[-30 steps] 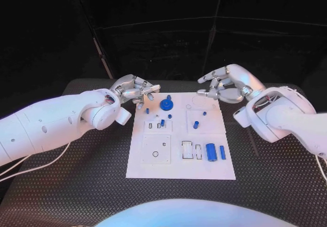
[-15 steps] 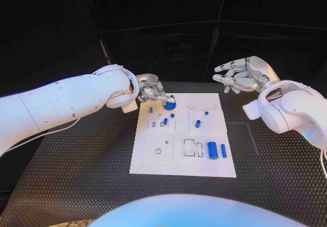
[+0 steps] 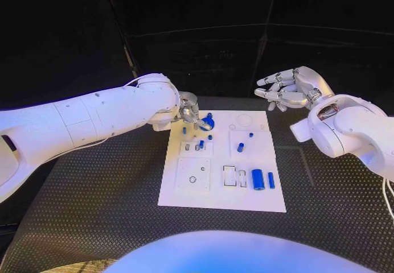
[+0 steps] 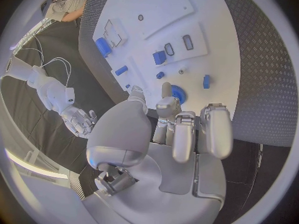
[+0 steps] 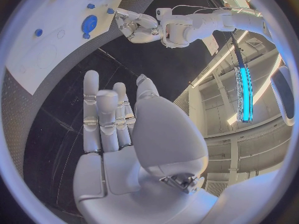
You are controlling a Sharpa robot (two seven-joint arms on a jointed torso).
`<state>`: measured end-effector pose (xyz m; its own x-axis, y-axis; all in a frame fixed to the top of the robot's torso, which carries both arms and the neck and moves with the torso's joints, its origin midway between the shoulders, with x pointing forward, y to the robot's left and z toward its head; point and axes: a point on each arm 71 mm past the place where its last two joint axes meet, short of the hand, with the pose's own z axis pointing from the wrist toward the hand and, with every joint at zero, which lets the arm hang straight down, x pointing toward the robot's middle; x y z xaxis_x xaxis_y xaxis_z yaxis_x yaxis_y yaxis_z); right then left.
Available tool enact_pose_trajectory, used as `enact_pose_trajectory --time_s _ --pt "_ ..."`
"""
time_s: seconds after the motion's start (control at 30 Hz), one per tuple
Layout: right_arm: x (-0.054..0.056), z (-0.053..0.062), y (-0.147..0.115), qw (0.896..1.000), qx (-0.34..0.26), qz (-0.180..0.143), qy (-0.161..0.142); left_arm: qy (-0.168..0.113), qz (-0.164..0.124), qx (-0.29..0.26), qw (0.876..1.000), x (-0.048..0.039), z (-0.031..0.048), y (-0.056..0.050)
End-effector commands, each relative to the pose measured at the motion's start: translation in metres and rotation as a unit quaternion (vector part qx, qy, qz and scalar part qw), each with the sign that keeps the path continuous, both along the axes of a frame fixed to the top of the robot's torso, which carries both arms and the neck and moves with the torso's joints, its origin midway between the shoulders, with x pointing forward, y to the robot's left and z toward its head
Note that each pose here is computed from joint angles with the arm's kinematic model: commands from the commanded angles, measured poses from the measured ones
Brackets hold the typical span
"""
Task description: Assemble the parts on the task board
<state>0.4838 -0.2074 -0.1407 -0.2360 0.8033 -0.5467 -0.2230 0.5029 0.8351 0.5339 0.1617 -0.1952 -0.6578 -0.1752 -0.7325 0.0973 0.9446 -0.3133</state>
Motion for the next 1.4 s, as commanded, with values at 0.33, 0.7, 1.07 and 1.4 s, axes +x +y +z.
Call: enact_pose_trajectory --time_s 0.33,0.7,1.07,1.4 --pt "0.002 0.000 0.007 1.000 -0.014 0.010 -0.001 0.038 -0.020 0.070 0.997 0.0020 -0.0148 -0.009" --pt "0.003 -0.001 0.010 1.000 -0.012 0.009 -0.004 0.052 -0.034 0.077 0.995 0.0010 -0.0194 -0.021" --pt "0.004 -0.001 0.011 1.000 -0.012 0.009 -0.002 0.064 -0.043 0.085 0.993 0.0001 -0.0221 -0.024" --pt "0.004 -0.002 0.013 1.000 -0.013 0.011 0.000 0.076 -0.048 0.088 0.992 -0.0014 -0.0262 -0.026"
